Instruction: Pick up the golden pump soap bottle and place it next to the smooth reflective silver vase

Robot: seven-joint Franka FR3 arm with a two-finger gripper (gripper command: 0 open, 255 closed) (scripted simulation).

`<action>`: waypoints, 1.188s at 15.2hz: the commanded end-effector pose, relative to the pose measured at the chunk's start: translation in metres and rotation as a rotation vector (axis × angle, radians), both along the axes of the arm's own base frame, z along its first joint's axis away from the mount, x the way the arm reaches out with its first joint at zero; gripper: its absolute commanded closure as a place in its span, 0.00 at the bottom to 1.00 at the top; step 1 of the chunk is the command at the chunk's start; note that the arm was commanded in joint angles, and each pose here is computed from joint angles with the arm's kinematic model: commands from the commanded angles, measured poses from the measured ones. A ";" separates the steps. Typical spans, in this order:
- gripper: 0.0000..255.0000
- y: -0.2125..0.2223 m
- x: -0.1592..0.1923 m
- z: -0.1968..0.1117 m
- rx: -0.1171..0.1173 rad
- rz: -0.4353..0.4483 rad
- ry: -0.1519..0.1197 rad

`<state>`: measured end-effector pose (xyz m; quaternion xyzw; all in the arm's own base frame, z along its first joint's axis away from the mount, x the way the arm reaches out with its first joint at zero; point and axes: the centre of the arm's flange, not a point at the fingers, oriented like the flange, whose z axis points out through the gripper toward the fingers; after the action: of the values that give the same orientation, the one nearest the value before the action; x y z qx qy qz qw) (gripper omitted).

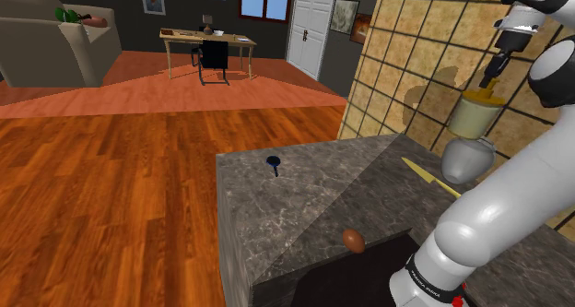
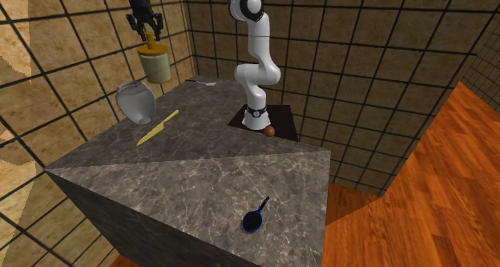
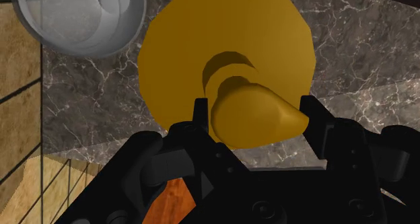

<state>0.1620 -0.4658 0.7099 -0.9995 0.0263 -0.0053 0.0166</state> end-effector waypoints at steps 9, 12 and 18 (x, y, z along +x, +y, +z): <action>1.00 -0.001 0.000 -0.053 -0.001 0.000 0.000; 1.00 -0.001 0.000 -0.069 -0.001 0.000 0.000; 1.00 -0.001 0.000 -0.101 -0.001 0.000 0.000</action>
<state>0.1614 -0.4672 0.6146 -0.9995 0.0261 -0.0051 0.0163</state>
